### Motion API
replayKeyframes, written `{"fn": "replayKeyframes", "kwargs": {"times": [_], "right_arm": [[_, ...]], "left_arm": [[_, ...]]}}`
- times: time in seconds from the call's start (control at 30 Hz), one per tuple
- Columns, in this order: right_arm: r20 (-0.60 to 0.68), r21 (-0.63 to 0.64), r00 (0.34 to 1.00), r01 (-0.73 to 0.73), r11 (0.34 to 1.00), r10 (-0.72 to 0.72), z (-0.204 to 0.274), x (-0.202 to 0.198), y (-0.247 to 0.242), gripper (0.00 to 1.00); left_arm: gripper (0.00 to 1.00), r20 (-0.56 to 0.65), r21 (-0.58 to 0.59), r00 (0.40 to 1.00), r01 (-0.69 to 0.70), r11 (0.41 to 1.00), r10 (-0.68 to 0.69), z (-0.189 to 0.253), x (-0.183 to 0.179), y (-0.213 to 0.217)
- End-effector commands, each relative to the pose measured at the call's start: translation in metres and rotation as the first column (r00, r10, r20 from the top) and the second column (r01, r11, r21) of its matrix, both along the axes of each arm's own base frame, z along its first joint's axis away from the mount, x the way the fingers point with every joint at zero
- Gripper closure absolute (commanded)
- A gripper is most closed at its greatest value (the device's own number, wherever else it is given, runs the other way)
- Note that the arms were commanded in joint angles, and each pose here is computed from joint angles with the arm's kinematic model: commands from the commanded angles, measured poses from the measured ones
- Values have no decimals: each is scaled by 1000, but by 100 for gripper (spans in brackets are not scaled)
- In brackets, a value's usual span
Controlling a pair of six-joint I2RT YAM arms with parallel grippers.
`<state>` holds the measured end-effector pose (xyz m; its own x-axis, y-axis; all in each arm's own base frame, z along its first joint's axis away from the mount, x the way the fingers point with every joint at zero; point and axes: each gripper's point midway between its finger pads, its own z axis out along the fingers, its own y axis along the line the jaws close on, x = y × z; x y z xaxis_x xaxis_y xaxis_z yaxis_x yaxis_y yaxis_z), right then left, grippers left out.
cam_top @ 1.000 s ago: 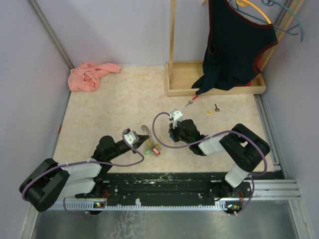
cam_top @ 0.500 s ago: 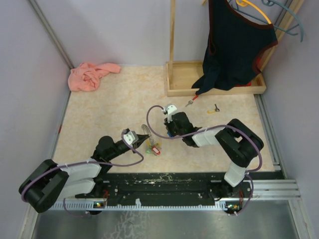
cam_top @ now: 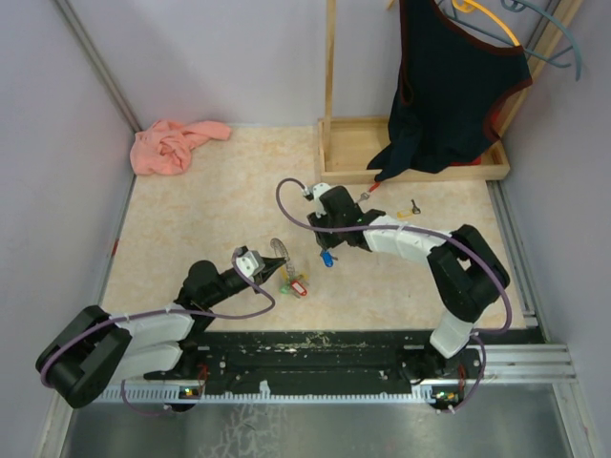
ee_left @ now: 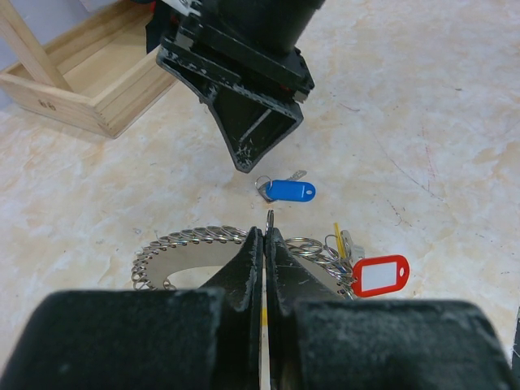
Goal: Put the keys on the keyring
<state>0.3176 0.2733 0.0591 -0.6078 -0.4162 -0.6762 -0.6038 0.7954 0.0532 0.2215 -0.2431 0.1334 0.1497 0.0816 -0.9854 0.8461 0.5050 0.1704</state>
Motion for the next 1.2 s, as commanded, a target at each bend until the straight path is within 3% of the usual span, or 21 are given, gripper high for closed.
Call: {"fn": "replayKeyframes", "kwargs": {"times": [0.0, 0.57, 1.17], "right_arm": [[-89, -34, 996, 7, 999, -10, 7, -4, -6, 66], [-303, 103, 952, 60, 993, -26, -13, 1, 3, 66], [-359, 120, 933, 67, 990, -20, -27, 5, 4, 74]], "left_arm": [[99, 49, -48, 999, -3, 999, 5, 17, 0, 1], [99, 40, -45, 999, 12, 999, -10, 16, -1, 0], [99, 36, -42, 999, 22, 999, -20, 15, -1, -2]]}}
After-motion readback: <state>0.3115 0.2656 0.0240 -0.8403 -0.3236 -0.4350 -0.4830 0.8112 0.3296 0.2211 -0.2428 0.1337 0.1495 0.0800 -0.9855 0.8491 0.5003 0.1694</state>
